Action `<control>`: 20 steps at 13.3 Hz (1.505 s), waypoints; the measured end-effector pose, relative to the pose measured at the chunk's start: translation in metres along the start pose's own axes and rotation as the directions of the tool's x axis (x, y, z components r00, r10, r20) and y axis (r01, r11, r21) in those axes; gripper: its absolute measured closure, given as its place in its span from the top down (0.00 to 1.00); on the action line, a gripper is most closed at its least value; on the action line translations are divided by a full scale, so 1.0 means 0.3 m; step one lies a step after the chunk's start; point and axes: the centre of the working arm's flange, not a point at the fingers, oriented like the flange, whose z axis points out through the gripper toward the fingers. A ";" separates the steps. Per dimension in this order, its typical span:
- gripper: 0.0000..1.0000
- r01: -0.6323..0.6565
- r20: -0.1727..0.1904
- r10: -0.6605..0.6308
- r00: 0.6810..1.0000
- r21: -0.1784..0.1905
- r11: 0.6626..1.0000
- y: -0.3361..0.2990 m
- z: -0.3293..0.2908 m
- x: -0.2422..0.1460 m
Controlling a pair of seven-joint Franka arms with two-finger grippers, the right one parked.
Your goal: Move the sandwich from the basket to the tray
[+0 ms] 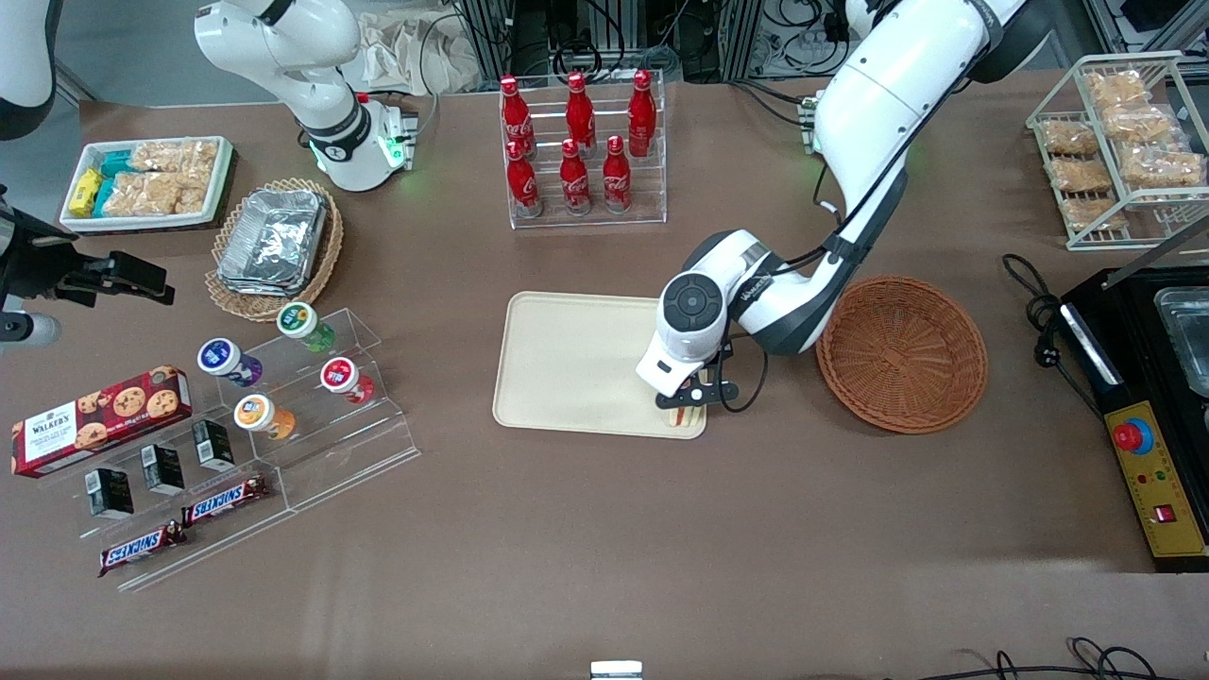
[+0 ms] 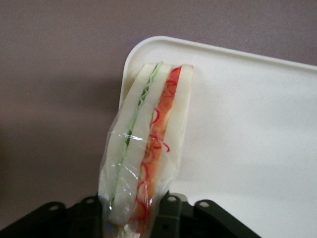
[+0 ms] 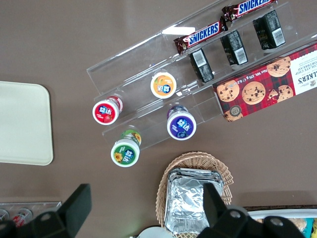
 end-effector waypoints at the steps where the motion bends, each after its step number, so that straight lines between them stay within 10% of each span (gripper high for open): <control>1: 0.57 0.044 -0.005 -0.044 0.999 -0.007 0.999 0.004 -0.007 0.002; 5: 0.99 0.161 -0.032 -0.163 0.986 -0.045 0.986 0.019 -0.082 0.033; 10: 1.00 0.270 -0.047 -0.270 0.962 -0.008 0.963 -0.074 -0.254 0.109; 14: 1.00 0.344 -0.062 -0.351 0.934 -0.106 0.933 -0.293 -0.598 0.200; 20: 1.00 0.133 -0.104 -0.135 0.985 -0.028 0.991 -0.843 -0.985 0.224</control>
